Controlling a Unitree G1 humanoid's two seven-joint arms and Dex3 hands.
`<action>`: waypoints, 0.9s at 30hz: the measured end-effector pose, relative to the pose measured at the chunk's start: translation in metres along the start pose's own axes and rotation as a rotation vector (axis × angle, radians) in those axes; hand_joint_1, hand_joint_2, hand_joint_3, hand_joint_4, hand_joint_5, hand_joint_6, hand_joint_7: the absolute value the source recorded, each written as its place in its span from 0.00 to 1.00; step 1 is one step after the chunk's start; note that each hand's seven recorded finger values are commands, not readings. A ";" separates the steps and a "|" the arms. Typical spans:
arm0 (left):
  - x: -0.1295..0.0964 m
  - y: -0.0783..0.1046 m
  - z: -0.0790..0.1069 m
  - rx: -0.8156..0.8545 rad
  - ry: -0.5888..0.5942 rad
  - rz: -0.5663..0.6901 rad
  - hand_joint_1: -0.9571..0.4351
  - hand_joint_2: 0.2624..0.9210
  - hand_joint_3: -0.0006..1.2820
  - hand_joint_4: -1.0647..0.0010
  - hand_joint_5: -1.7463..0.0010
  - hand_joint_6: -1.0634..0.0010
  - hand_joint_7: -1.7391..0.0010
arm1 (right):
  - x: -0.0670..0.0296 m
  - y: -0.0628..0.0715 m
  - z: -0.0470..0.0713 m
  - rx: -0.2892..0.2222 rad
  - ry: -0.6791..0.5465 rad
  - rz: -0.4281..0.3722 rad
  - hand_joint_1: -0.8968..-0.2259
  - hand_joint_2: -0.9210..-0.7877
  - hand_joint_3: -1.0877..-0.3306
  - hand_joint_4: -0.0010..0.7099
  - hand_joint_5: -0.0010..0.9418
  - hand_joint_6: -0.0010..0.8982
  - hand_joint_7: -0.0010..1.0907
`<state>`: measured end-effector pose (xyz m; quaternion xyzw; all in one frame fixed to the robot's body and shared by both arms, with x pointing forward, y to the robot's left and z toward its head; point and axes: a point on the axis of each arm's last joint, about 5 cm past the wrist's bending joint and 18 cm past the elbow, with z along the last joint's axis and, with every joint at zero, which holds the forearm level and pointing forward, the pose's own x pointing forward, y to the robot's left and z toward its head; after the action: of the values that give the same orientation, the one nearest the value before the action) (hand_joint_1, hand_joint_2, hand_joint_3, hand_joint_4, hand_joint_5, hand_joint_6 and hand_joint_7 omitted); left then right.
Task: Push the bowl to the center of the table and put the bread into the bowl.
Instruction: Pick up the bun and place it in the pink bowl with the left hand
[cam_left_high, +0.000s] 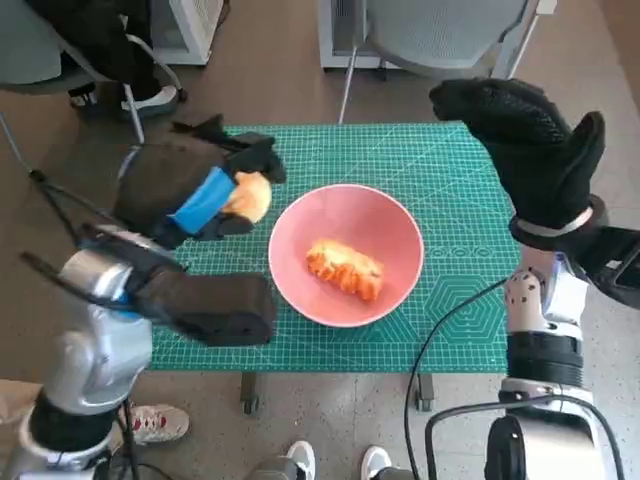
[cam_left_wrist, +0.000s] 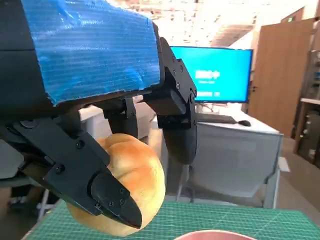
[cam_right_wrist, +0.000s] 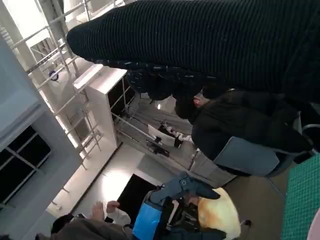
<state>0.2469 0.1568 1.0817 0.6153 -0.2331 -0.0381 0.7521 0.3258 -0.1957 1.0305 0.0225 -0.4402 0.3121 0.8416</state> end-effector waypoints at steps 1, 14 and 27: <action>0.001 -0.002 0.001 -0.003 -0.008 -0.003 0.69 0.96 0.02 0.24 0.38 0.31 0.42 | 0.0001 0.000 0.000 -0.001 -0.001 0.000 0.32 0.00 0.41 0.49 0.00 0.45 0.00; 0.011 -0.017 0.021 -0.034 -0.068 -0.027 0.69 0.98 0.02 0.30 0.31 0.32 0.45 | -0.0007 0.000 0.002 -0.013 -0.010 -0.002 0.32 0.00 0.40 0.48 0.00 0.45 0.00; 0.023 -0.047 0.044 -0.061 -0.126 -0.131 0.69 1.00 0.05 0.31 0.32 0.42 0.36 | -0.0010 0.001 0.003 -0.026 -0.019 -0.011 0.32 0.00 0.40 0.48 0.00 0.45 0.00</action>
<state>0.2606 0.0982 1.0501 0.6023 -0.2377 -0.1330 0.7503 0.3227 -0.1962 1.0312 0.0170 -0.4520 0.3017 0.8393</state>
